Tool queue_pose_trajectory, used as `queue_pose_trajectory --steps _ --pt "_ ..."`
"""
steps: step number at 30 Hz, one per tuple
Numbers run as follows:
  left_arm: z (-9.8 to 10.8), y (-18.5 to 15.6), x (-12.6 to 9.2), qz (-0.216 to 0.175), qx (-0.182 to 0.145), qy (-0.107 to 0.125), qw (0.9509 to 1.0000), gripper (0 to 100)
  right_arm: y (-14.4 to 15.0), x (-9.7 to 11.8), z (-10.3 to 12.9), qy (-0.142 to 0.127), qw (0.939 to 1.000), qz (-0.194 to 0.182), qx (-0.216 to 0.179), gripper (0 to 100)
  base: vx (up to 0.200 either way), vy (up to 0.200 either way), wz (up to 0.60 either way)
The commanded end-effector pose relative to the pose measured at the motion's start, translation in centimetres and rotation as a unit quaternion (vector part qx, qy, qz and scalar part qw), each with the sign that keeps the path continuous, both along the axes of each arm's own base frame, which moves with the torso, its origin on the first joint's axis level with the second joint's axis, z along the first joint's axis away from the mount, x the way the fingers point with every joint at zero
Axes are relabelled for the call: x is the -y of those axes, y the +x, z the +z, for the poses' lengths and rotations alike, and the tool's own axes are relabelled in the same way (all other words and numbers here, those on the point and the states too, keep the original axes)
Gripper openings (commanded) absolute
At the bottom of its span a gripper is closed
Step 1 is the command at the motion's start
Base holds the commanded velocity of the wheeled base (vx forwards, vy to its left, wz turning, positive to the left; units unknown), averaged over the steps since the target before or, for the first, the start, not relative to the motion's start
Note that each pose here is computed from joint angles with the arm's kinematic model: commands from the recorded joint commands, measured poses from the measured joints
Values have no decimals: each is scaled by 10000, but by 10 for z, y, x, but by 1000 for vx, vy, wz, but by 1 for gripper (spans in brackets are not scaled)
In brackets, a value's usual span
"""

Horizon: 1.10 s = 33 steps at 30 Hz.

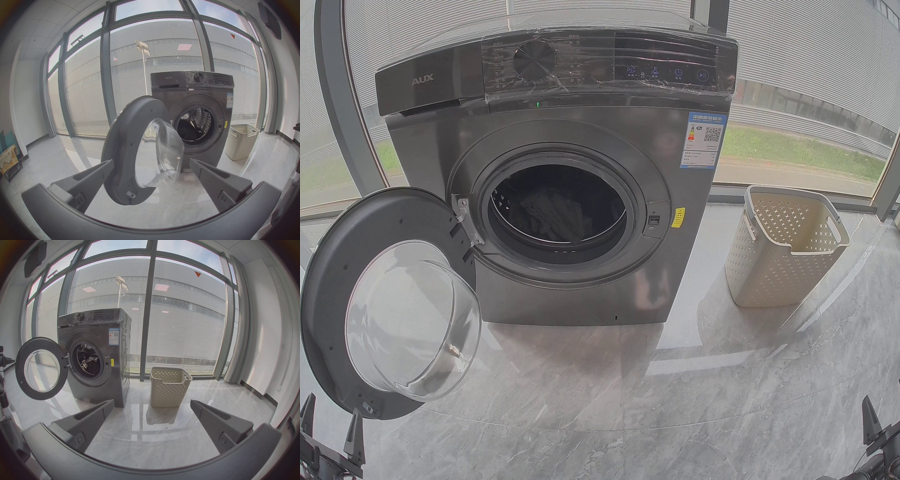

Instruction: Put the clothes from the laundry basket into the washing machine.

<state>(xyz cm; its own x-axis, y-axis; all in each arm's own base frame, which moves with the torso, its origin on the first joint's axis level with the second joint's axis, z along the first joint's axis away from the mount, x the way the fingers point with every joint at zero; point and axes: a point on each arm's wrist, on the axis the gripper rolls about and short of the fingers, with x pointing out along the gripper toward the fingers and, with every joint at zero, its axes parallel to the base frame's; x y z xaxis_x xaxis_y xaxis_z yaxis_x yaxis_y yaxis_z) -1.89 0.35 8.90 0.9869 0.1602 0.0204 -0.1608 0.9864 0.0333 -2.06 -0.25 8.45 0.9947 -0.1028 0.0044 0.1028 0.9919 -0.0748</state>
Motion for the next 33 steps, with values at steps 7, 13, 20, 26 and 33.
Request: queue_pose_trajectory --steps 7,13,20,26,33 --pt "-14 -4 3 -728 -123 -201 9971 100 -2 -2 -8 497 9980 400 1 100 0 0 0" --pt "-13 -4 3 -668 -61 -189 9976 100 -2 -2 -9 489 9979 424 30 100 0 0 0" --pt "-13 -4 3 -653 -62 -182 9977 100 -2 -2 -8 465 9979 440 36 100 -86 0 0" --pt "-13 -4 3 -653 -62 -182 9977 100 -2 -2 -9 466 9979 440 28 100 0 33 0" --pt "-13 -4 3 -653 -61 -189 9977 100 -2 -2 -9 466 9979 440 28 100 0 200 0"
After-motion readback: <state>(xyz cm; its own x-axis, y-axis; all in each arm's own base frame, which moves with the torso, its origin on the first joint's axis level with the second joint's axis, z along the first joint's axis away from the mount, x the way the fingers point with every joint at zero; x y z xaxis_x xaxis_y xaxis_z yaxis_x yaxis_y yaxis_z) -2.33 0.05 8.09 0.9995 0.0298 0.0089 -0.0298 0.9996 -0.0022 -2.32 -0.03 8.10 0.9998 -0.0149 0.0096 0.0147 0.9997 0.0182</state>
